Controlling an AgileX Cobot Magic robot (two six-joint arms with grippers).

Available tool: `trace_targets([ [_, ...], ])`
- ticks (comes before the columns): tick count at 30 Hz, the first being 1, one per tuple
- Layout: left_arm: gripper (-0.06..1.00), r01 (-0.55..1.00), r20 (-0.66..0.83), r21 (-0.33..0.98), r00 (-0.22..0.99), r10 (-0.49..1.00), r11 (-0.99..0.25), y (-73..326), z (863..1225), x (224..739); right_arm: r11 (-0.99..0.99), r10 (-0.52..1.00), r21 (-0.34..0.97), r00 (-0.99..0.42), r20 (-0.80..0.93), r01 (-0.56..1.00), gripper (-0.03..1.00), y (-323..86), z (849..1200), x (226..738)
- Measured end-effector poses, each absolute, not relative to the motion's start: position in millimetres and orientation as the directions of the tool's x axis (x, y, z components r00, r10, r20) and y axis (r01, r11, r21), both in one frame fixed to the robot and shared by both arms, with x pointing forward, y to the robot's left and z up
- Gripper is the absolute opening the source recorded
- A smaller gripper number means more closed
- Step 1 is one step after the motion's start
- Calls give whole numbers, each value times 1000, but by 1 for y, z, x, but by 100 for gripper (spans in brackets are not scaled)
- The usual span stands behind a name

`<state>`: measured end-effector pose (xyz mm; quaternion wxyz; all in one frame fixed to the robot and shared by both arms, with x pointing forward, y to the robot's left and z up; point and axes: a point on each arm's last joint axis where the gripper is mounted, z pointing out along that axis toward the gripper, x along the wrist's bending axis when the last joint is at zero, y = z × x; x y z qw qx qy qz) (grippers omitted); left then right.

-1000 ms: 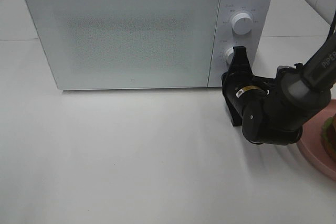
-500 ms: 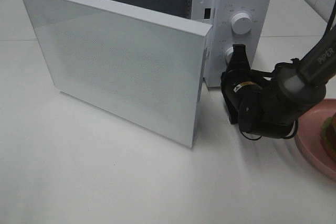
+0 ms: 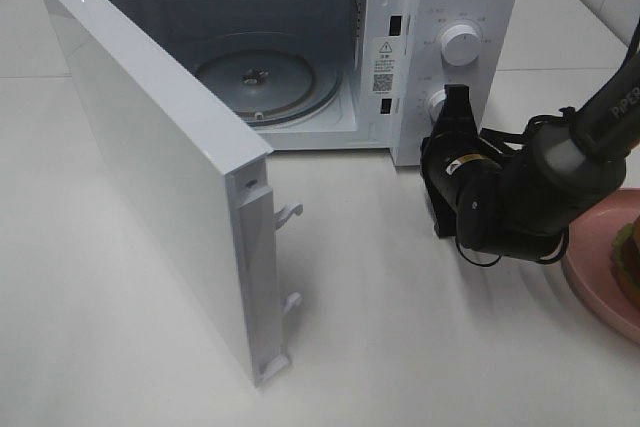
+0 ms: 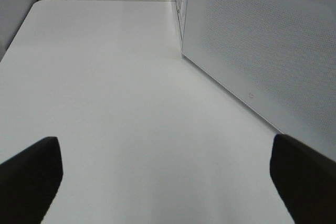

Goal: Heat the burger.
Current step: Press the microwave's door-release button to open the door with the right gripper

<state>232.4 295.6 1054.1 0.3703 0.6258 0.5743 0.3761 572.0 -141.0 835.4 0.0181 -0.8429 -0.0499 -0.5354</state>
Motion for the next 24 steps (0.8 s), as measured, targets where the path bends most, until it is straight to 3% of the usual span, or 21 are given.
trace_targets([
  [24,100,440,45,895,57,997,-66,296,1054,232,-981,114,39,405,907,188,0,-138,845,555],
])
